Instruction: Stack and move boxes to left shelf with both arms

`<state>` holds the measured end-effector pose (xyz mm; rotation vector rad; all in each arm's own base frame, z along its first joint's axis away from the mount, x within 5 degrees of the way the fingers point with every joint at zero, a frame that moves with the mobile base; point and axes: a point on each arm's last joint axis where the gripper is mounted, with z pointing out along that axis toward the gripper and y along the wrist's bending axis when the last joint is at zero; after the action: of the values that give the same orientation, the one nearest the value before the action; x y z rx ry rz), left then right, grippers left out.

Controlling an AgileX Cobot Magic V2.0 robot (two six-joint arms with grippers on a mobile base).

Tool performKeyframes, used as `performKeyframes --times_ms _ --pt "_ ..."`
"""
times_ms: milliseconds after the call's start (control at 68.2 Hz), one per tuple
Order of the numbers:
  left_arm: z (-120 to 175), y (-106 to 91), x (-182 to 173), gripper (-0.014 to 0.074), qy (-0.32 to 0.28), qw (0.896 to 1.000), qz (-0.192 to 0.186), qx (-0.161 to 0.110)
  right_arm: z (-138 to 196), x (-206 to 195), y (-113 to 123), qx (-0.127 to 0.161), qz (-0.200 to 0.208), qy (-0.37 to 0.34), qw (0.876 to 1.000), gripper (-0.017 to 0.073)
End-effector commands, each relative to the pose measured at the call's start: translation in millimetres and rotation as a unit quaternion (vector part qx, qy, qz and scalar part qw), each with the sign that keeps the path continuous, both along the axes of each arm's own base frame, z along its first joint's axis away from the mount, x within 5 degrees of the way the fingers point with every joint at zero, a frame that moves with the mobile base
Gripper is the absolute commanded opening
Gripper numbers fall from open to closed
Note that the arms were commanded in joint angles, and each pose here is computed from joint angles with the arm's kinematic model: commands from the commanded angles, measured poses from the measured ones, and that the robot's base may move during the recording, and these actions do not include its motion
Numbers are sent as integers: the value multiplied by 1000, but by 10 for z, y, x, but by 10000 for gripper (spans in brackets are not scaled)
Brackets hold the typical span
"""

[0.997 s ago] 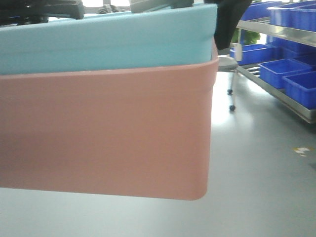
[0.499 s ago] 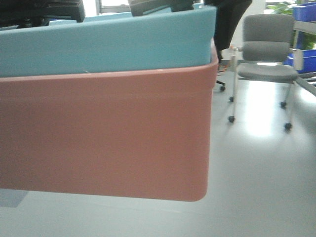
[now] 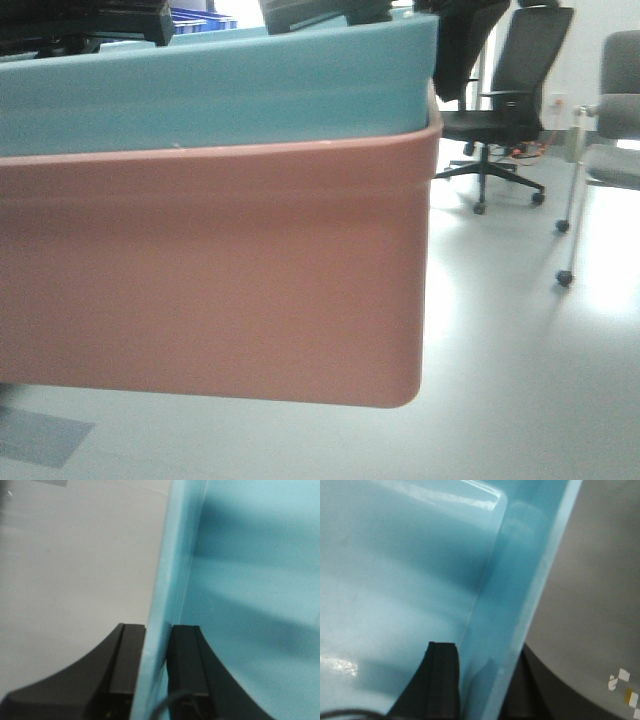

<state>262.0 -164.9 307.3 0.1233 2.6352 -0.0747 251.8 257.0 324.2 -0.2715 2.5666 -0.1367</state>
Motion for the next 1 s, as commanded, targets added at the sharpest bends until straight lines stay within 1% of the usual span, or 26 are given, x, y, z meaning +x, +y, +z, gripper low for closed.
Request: performKeyframes --times_ms 0,983 --pt "355 -217 -71 -10 -58 990 -16 -130 323 -30 125 105 32 -59 992 53" --pt "355 -217 -71 -10 -58 990 -16 -130 324 -30 126 105 33 -59 992 53"
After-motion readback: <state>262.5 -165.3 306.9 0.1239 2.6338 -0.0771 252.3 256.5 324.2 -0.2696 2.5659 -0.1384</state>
